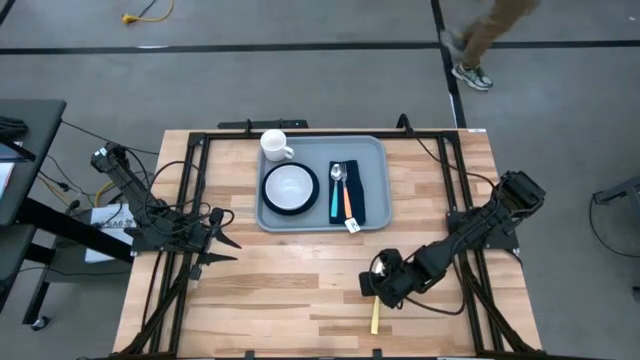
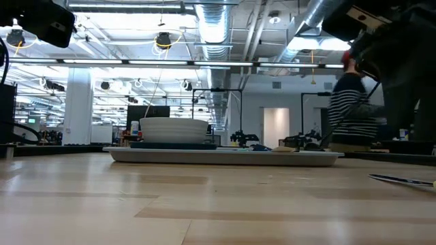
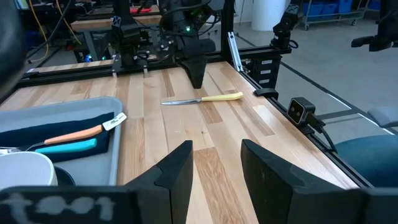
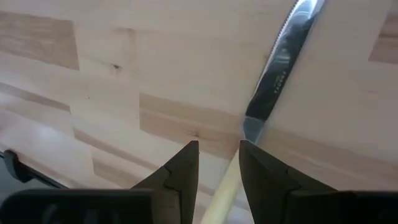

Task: Set up tray
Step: Put the yellow knife on the dark blue napkin to the right of the orange fork

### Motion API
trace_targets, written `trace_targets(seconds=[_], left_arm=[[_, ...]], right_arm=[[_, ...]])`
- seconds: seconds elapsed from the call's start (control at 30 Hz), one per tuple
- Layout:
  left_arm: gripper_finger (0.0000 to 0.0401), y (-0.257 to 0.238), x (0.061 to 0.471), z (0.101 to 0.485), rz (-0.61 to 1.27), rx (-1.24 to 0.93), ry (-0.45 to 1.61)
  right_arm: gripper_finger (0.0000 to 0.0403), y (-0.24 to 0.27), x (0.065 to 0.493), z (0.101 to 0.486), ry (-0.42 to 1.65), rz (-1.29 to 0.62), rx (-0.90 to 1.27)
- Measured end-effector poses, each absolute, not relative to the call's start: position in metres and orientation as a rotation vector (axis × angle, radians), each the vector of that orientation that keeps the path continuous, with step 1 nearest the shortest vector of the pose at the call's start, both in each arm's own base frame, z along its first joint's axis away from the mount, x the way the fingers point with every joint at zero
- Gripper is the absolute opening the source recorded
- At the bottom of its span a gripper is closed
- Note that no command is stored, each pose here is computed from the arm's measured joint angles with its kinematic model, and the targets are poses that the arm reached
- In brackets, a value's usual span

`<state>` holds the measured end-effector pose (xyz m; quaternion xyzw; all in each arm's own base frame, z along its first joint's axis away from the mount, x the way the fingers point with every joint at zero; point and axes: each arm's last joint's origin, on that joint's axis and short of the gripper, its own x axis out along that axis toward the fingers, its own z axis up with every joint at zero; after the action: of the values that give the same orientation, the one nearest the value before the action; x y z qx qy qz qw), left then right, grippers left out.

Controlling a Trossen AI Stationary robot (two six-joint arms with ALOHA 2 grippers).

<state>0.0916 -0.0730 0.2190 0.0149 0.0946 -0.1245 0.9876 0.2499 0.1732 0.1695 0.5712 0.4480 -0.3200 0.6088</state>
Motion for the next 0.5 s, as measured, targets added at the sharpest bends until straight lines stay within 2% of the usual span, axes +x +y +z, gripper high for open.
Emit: trace_targets(seconds=[0.5], left_arm=[[0.0126,-0.0730,0.0916,0.2189,-0.251,0.030,0.190]], right_arm=[[0.0106,0.1679,0.2463,0.1670,1.097,-0.809,1.315]])
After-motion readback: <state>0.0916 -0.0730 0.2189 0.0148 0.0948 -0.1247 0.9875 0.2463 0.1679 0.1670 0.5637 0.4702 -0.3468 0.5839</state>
